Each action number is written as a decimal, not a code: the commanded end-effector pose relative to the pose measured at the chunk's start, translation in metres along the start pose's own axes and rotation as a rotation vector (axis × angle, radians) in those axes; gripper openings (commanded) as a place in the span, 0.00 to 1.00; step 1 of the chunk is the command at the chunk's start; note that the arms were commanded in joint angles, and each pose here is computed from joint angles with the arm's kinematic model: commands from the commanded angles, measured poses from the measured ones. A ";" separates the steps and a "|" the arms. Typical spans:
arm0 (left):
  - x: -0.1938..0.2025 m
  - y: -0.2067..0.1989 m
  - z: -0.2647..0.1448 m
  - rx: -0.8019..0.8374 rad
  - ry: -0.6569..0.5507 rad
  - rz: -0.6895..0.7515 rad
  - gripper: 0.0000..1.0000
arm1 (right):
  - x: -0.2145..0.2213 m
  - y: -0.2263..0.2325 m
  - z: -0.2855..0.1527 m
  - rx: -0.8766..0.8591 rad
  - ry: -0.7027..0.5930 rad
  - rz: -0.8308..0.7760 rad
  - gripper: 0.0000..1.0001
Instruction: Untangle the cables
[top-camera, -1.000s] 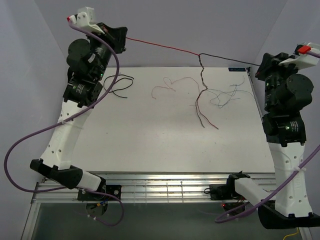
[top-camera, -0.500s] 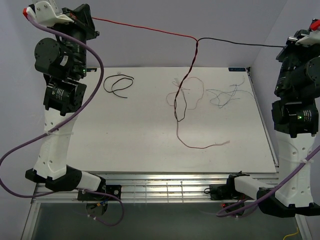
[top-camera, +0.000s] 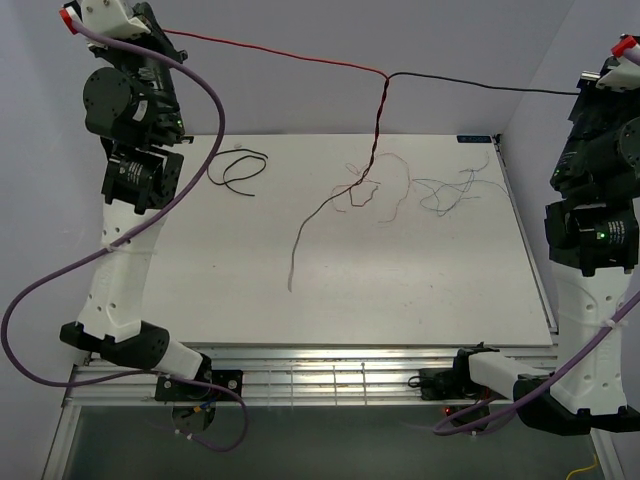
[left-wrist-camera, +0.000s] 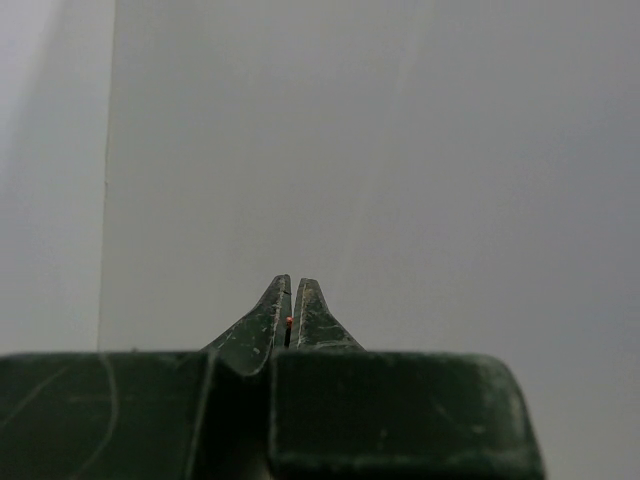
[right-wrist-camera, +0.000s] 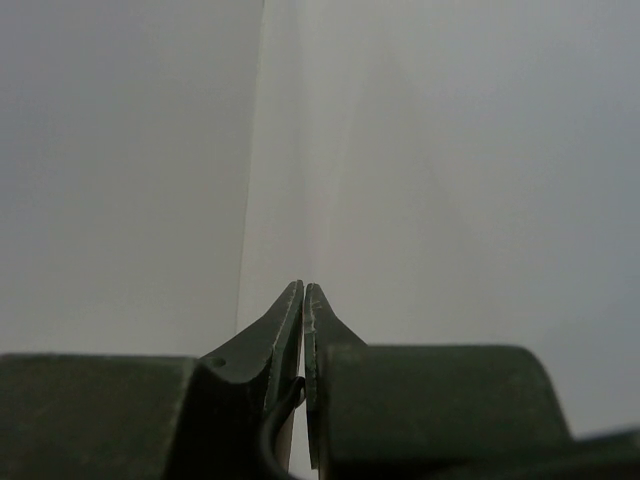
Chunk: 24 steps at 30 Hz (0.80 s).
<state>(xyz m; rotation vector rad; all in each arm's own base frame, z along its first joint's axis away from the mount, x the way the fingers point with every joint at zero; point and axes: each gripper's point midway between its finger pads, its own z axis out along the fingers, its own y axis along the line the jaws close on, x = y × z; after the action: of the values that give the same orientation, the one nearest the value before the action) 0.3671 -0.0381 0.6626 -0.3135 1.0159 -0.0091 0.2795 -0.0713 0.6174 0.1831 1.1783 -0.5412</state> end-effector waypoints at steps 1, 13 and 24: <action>-0.025 0.036 0.008 -0.155 -0.089 0.068 0.00 | -0.018 -0.037 -0.007 0.143 -0.053 -0.044 0.08; 0.001 0.072 0.022 -0.228 -0.169 0.381 0.00 | -0.004 -0.040 -0.004 0.199 -0.061 -0.158 0.08; 0.066 0.052 0.024 -0.036 -0.065 0.519 0.00 | 0.018 0.028 0.025 -0.055 -0.056 -0.123 0.08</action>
<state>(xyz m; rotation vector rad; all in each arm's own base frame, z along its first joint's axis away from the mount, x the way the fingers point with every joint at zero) 0.4396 0.0019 0.5779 -0.0921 1.0788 0.4877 0.3164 -0.0686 0.5899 0.0547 1.1959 -0.6679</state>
